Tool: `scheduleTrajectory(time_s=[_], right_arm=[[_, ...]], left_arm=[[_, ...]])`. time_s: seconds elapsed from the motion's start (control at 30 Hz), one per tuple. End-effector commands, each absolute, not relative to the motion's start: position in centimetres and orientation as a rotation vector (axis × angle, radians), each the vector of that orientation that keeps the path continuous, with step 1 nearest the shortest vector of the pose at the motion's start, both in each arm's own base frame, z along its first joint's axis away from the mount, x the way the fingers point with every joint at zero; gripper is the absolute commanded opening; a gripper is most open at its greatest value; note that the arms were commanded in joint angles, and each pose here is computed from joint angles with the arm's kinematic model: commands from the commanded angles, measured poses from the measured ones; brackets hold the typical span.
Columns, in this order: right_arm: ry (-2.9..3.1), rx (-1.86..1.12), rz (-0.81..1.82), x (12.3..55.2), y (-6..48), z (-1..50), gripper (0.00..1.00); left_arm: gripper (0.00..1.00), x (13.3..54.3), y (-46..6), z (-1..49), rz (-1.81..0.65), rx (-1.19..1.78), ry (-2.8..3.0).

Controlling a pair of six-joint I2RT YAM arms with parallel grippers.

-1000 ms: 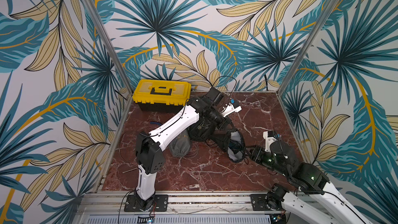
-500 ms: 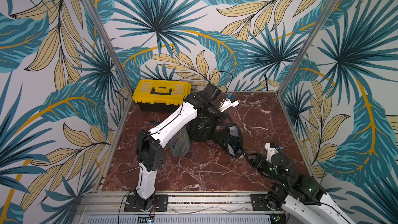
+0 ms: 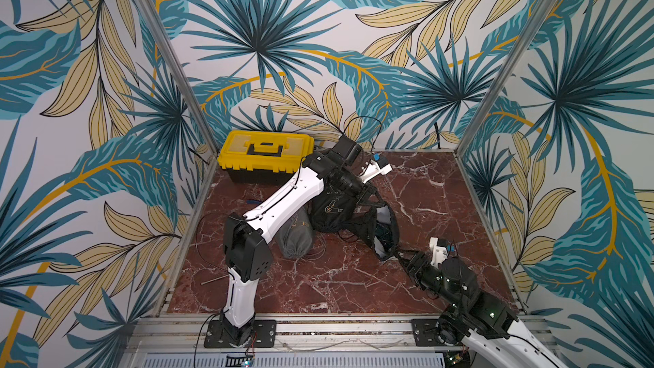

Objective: Pack away hair dryers
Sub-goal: Pull the drawstrings on both sides of the drawstring bag.

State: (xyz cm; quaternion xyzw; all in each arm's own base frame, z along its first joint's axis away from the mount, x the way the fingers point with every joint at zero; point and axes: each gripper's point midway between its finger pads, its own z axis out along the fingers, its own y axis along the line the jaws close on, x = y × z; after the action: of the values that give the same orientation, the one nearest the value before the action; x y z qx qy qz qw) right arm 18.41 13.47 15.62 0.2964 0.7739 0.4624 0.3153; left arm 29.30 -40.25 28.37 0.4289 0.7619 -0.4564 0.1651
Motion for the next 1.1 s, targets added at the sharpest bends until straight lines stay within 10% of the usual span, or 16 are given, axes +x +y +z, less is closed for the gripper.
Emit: scheduleTrajectory(time_s=[0.0, 0.4, 0.77, 1.0, 1.07], right_arm=[[1.928, 0.799, 1.284, 19.1, 13.3, 17.4, 0.51], [1.807, 0.805, 1.320, 20.3, 13.2, 18.5, 0.40], [1.737, 0.783, 1.267, 20.8, 12.1, 21.4, 0.00], [1.776, 0.705, 1.084, 21.5, 11.3, 25.0, 0.00], [1.790, 0.672, 1.042, 22.1, 11.6, 26.3, 0.00]], left_arm=[[0.00, 30.3, -40.3, 31.5, -1.335, 1.205, 2.077], [0.00, 30.3, -40.2, 31.3, -1.370, 1.195, 2.088], [0.00, 31.0, -39.9, 29.6, -1.361, 1.189, 2.125], [0.00, 34.2, -38.4, 28.1, -1.450, 1.081, 2.185], [0.16, 34.6, -38.1, 27.6, -1.479, 1.065, 2.197]])
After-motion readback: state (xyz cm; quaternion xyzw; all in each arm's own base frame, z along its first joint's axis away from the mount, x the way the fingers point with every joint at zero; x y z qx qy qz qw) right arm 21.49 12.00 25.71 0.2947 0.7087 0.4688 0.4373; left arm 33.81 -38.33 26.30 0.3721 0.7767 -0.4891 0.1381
